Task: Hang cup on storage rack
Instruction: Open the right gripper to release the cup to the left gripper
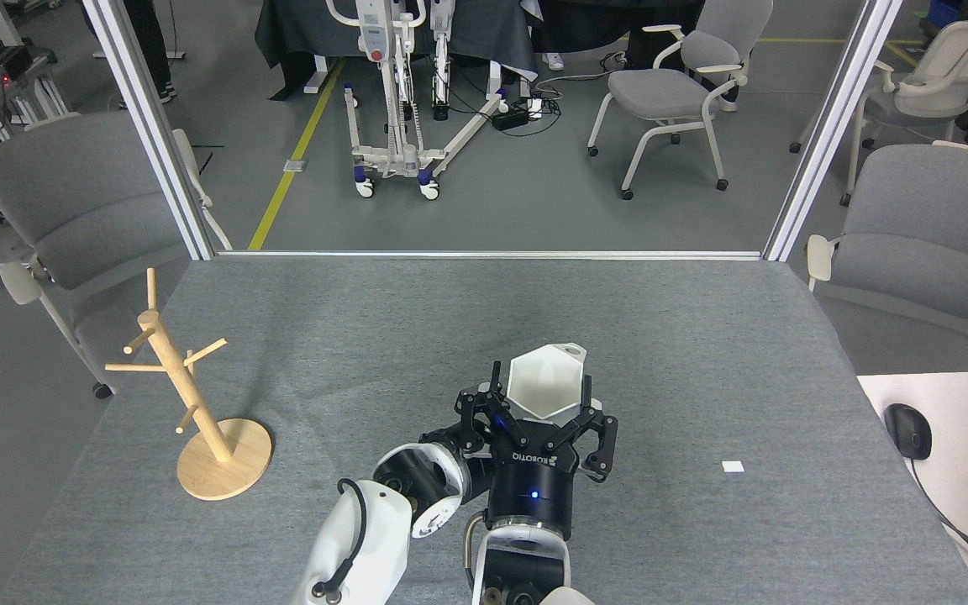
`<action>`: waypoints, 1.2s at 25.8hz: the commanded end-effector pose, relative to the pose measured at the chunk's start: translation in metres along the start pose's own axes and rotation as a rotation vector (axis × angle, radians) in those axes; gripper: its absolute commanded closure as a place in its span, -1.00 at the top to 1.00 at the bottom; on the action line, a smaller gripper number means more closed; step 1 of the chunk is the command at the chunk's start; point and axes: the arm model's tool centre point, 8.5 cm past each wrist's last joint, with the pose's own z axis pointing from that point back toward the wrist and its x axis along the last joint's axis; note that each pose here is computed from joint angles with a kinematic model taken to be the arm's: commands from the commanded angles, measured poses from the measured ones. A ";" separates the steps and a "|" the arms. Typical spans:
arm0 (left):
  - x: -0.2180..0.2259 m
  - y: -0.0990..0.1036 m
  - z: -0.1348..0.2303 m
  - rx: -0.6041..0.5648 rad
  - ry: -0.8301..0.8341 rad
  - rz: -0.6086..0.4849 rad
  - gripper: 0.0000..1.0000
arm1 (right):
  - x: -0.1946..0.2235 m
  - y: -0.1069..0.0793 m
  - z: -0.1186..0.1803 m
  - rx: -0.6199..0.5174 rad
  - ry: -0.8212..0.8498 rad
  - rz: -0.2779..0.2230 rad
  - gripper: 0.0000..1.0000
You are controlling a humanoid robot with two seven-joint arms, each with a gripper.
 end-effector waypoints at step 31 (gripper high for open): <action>0.005 0.008 0.005 0.036 -0.002 -0.010 -1.00 | -0.016 -0.050 -0.023 -0.359 -0.048 -0.060 0.94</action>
